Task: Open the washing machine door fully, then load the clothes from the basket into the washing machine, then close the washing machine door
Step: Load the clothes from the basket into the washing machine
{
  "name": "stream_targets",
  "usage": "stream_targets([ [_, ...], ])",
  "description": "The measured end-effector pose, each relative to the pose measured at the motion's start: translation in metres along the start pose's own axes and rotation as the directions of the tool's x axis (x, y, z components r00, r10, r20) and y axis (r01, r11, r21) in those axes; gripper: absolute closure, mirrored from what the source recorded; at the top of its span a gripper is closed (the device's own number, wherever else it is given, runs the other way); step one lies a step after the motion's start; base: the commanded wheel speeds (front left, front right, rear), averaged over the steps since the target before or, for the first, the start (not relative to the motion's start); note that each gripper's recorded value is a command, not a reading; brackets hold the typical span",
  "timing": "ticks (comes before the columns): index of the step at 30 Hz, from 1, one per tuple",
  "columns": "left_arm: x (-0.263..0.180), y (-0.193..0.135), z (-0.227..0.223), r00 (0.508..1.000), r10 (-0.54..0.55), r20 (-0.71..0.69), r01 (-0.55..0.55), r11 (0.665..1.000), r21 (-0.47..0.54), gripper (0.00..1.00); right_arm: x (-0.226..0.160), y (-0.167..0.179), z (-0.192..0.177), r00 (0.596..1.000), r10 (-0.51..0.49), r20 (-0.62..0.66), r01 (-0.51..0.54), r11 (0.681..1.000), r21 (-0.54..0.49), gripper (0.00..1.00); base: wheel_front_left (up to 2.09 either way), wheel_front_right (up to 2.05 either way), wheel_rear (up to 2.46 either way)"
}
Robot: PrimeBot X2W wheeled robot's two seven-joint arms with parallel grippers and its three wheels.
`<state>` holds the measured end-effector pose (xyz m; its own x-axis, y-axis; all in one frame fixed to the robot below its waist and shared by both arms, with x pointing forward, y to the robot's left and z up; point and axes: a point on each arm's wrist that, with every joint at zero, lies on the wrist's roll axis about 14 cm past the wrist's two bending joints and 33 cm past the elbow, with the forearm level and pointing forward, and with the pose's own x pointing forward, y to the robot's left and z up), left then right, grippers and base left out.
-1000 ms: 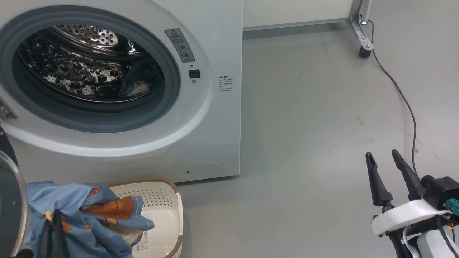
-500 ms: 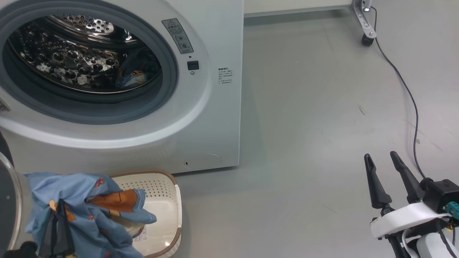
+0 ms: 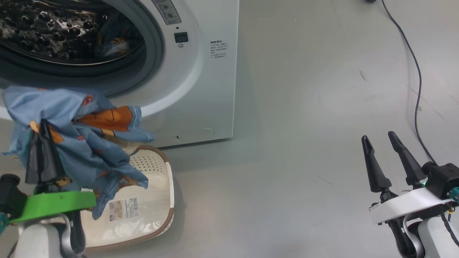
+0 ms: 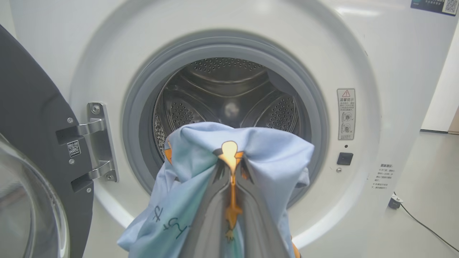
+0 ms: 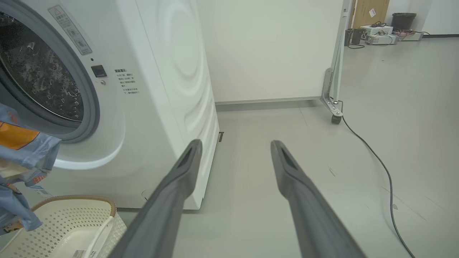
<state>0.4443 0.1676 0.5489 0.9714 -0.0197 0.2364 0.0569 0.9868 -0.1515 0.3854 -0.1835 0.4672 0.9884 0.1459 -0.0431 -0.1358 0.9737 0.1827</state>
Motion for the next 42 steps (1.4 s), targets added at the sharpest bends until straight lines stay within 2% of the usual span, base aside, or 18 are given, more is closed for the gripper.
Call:
stream_targets([
  [8, 0.051, -0.018, 0.004, 0.996, -0.057, 0.071, 0.057, 0.998, 0.014, 1.00, 0.013, -0.010, -0.010, 0.999, -0.012, -0.030, 0.012, 1.000, 0.001, 0.00, 0.00, 0.00, 0.00],
  [16, 0.095, -0.021, -0.008, 0.994, -0.076, 0.083, 0.073, 0.997, 0.035, 1.00, 0.020, -0.026, -0.021, 0.997, -0.045, -0.060, 0.045, 0.999, 0.002, 0.00, 0.00, 0.00, 0.00],
  [26, 0.142, -0.014, -0.069, 0.994, -0.049, -0.093, 0.051, 0.998, 0.026, 1.00, 0.026, -0.042, -0.048, 0.988, -0.073, -0.136, 0.075, 0.997, 0.005, 0.00, 0.00, 0.00, 0.00],
  [35, 0.170, -0.016, -0.124, 0.966, -0.052, -0.252, 0.051, 0.999, -0.012, 1.00, 0.038, -0.043, -0.076, 0.978, -0.067, -0.199, 0.076, 0.996, 0.040, 0.00, 0.00, 0.00, 0.00],
  [42, 0.188, -0.008, -0.163, 0.925, -0.058, -0.376, 0.063, 0.998, -0.001, 1.00, 0.049, -0.046, -0.094, 0.971, -0.068, -0.227, 0.084, 0.994, 0.063, 0.00, 0.00, 0.00, 0.00],
])
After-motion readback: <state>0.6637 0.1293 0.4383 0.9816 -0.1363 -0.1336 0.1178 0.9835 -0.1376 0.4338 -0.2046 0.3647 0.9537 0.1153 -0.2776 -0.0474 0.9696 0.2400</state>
